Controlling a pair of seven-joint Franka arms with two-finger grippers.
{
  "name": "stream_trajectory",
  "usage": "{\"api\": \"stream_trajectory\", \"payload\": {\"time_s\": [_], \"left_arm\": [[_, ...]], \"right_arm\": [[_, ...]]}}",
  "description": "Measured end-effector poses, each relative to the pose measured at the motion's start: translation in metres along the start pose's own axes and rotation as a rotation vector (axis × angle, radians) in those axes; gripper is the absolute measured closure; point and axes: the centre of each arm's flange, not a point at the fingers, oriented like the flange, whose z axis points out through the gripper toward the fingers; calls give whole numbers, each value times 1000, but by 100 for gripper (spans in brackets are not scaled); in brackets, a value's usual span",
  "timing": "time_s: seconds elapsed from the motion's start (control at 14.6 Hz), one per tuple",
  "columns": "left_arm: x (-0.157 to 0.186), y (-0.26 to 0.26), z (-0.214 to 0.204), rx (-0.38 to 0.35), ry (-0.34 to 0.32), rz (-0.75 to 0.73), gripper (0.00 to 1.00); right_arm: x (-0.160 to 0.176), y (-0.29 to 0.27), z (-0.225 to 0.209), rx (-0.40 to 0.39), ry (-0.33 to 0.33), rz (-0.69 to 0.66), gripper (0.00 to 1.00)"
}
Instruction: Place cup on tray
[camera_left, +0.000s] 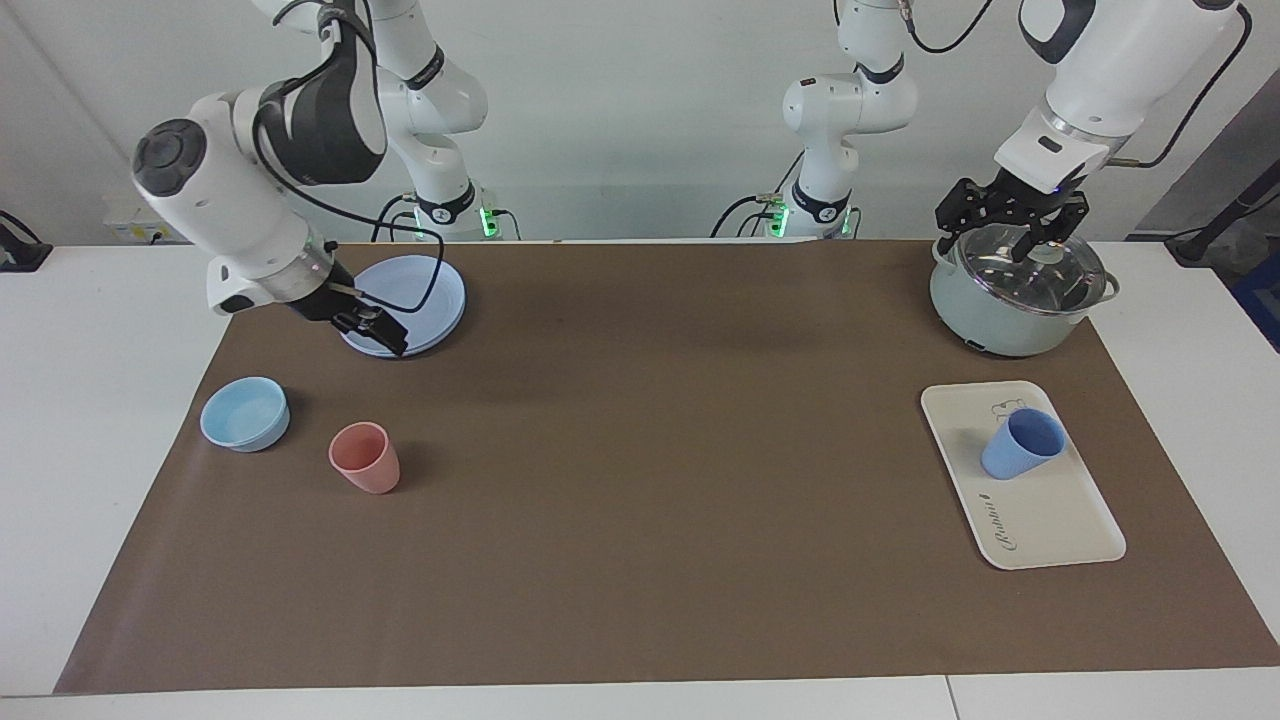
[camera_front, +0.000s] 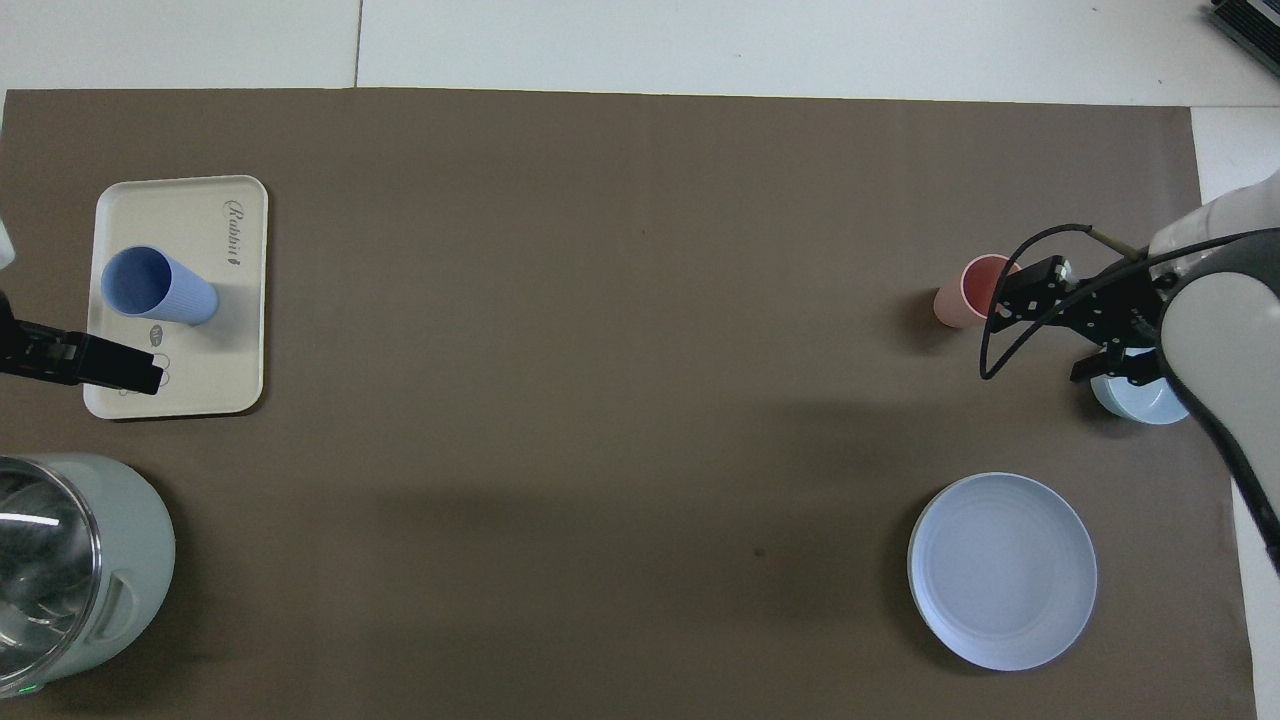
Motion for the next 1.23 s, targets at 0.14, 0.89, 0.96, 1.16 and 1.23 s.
{"api": "stream_trajectory", "payload": {"time_s": [0.14,0.89,0.96,1.16,1.23], "left_arm": [[0,0,-1,0,1,-1,0],[3,5,0,5,22,-26,0],[3,6,1,5,24,-31,0],[4,7,4,5,27,-39,0],[4,8,5,5,24,-40,0]], "right_arm": [[-18,-23,-4,-46,33,-74,0],[-36,-26,-44,-67,160,-176,0],[-35,-20,-50,-62,169,-180,0],[-30,-4,-71,-61,172,-185,0],[-30,-3,-76,-61,173,-188,0]]}}
